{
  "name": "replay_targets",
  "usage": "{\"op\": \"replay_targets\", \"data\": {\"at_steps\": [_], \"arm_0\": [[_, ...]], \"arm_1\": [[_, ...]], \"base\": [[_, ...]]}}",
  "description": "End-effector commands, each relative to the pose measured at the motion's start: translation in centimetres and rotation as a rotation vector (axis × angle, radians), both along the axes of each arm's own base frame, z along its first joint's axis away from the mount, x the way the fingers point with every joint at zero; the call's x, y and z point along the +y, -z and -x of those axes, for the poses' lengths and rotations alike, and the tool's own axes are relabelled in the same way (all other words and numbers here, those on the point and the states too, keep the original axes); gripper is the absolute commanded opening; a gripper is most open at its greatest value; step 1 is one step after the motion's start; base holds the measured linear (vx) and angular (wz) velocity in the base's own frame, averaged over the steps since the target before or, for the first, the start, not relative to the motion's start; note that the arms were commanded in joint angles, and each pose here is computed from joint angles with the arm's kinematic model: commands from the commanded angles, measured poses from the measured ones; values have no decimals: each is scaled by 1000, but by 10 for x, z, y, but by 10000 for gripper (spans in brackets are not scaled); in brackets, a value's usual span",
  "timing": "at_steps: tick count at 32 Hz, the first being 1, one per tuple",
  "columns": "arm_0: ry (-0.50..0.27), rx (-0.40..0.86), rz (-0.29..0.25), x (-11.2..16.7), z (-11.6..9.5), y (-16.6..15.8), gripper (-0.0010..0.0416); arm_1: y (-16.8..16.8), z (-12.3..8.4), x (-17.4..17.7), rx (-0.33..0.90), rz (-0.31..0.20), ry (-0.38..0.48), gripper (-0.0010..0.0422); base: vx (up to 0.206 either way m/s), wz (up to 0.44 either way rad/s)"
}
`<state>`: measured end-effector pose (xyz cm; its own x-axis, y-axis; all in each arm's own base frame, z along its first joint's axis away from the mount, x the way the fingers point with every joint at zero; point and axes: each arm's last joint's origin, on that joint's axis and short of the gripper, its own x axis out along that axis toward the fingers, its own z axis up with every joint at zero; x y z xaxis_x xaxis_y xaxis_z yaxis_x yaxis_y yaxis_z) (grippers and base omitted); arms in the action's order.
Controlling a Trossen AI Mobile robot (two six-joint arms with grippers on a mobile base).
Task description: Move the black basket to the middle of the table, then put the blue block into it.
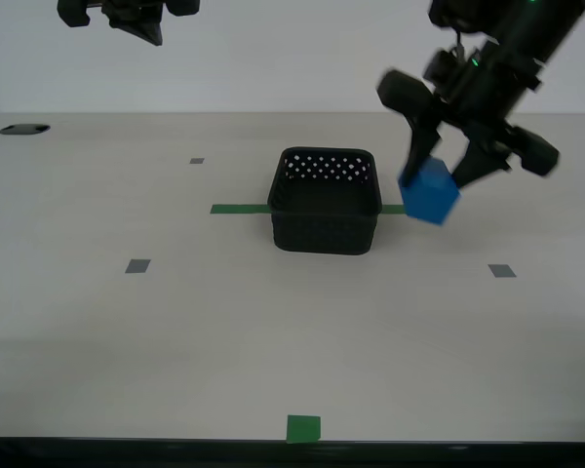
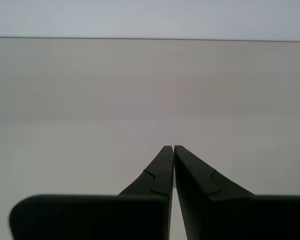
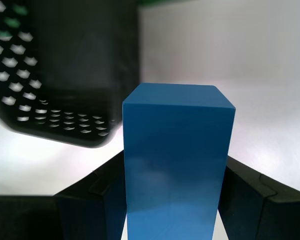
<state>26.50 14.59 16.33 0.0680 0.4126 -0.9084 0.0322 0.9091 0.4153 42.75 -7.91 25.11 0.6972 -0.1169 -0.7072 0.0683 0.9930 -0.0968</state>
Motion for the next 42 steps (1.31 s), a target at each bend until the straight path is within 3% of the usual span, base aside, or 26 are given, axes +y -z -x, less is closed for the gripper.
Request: {"op": "replay_targets", "data": {"at_steps": [1, 3, 5, 9, 14, 21, 23, 24, 26, 27, 29, 30, 31, 33, 37, 42], "arm_0": [[-58, -89, -45, 23, -9, -28, -1], [-129, -203, -103, 48, -19, -64, -1], [-160, -249, -117, 56, -28, -82, -1], [-183, -226, -102, 68, -45, -70, -1], [-242, -167, -51, 89, -70, -26, 0], [-244, -187, -53, 97, -81, -35, 21], [-249, -194, -54, 98, -83, -43, 94], [-248, -192, -53, 98, -82, -43, 105], [-248, -175, -43, 97, -81, -39, 178], [-247, -173, -41, 96, -81, -39, 193], [-247, -160, -34, 96, -79, -35, 306], [-247, -159, -33, 95, -79, -35, 321], [-247, -158, -33, 95, -79, -35, 374], [-248, -151, -30, 95, -78, -35, 404], [-248, -146, -27, 95, -78, -35, 381], [-247, -146, -26, 95, -78, -35, 395]], "arm_1": [[0, 0, 0, -3, -5, 9, 0], [4, 1, 0, 6, -8, 11, 0], [12, 4, 0, 28, -14, 14, 0], [20, 6, 0, 51, -19, 15, 0], [20, 7, 0, 53, -32, 29, 0], [20, 7, 1, 53, -39, 35, 0], [20, 6, 1, 43, -38, 36, 0], [20, 6, 1, 42, -37, 36, 0], [20, 6, 0, 41, -38, 36, 0], [20, 6, 1, 41, -37, 36, 0], [20, 6, 0, 43, -38, 36, 0], [20, 6, 0, 42, -38, 36, 0], [20, 6, 0, 43, -38, 36, 0], [20, 6, 0, 43, -38, 36, 0], [20, 6, 0, 43, -38, 36, 0], [20, 6, 1, 43, -38, 36, 0]], "base": [[0, 0], [0, 0], [0, 0], [-2, -11], [0, 0], [0, 0], [0, 0], [0, 0], [0, 0], [0, 0], [0, 0], [0, 0], [0, 0], [0, 0], [0, 0], [0, 0]]}}
